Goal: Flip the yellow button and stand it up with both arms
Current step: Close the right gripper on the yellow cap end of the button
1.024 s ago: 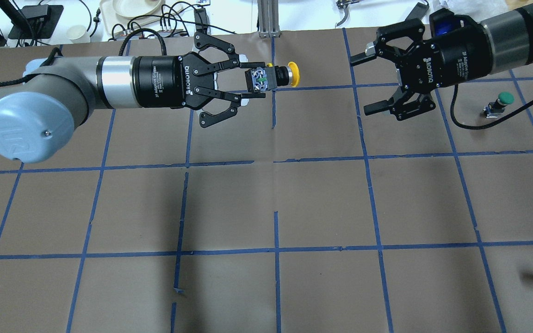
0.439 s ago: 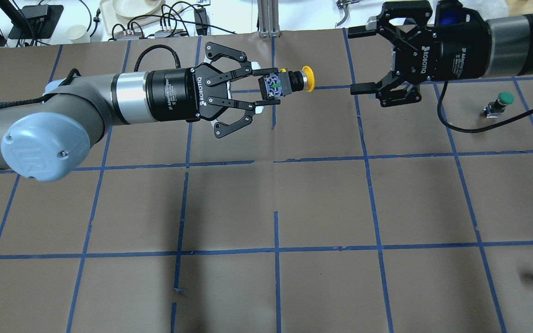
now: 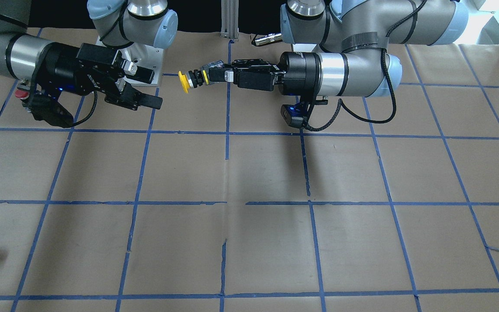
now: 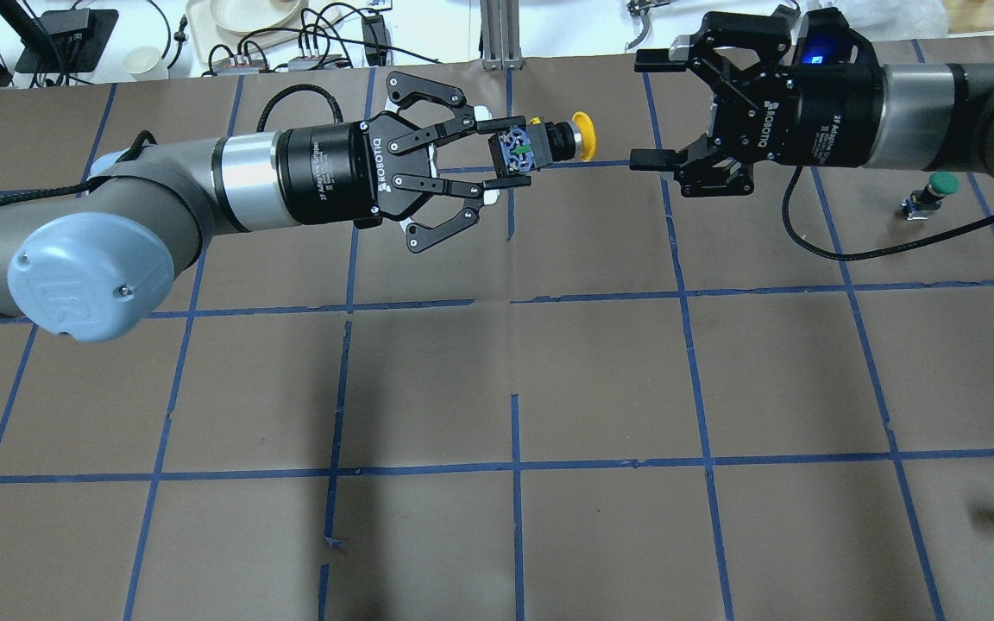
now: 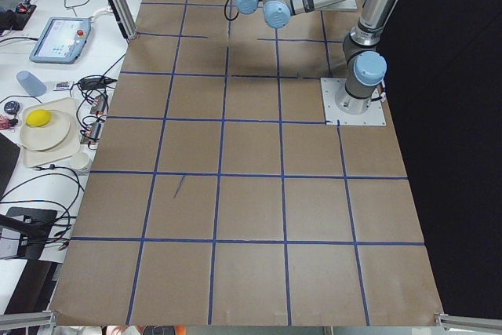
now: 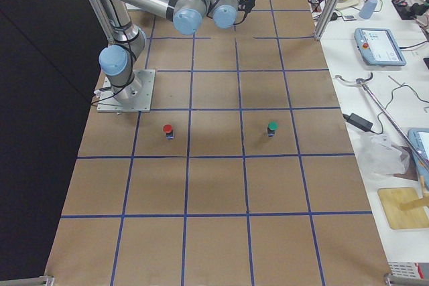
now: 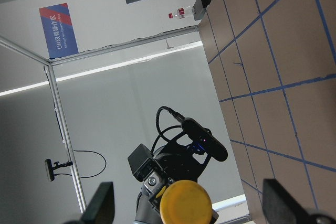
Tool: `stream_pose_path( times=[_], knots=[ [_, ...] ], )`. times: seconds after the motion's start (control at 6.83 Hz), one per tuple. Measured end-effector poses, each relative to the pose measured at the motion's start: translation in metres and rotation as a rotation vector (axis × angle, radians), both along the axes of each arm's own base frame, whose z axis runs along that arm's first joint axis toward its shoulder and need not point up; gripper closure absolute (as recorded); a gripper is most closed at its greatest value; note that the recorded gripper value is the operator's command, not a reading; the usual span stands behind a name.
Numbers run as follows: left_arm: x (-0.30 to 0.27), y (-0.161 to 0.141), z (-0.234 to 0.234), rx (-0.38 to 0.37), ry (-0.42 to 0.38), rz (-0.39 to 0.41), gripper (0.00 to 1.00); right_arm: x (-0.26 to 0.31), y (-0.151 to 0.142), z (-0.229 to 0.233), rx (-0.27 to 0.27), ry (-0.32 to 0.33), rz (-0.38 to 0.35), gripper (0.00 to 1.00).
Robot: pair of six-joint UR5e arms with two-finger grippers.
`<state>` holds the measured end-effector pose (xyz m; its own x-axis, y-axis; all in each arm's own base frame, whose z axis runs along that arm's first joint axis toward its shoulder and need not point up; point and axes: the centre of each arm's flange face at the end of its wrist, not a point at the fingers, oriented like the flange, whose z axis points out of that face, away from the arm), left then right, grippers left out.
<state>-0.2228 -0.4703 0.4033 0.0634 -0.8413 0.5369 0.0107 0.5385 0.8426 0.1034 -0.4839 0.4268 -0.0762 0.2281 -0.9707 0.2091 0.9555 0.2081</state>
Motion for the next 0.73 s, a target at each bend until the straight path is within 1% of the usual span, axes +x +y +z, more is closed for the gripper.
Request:
stream_pose_path(
  times=[0.29, 0.44, 0.73],
  knots=[
    [-0.008, 0.001, -0.001, 0.006, 0.012, -0.011, 0.99, 0.022, 0.008, -0.009, 0.009, -0.022, 0.028, 0.03],
    [-0.012, 0.002, -0.001, 0.009, 0.023, -0.012, 0.98, 0.031, 0.01, -0.01, 0.01, -0.044, 0.031, 0.11],
    [-0.014, 0.002, -0.001, 0.009, 0.029, -0.012, 0.98, 0.037, 0.013, -0.008, 0.0, -0.06, 0.03, 0.21]
  ],
)
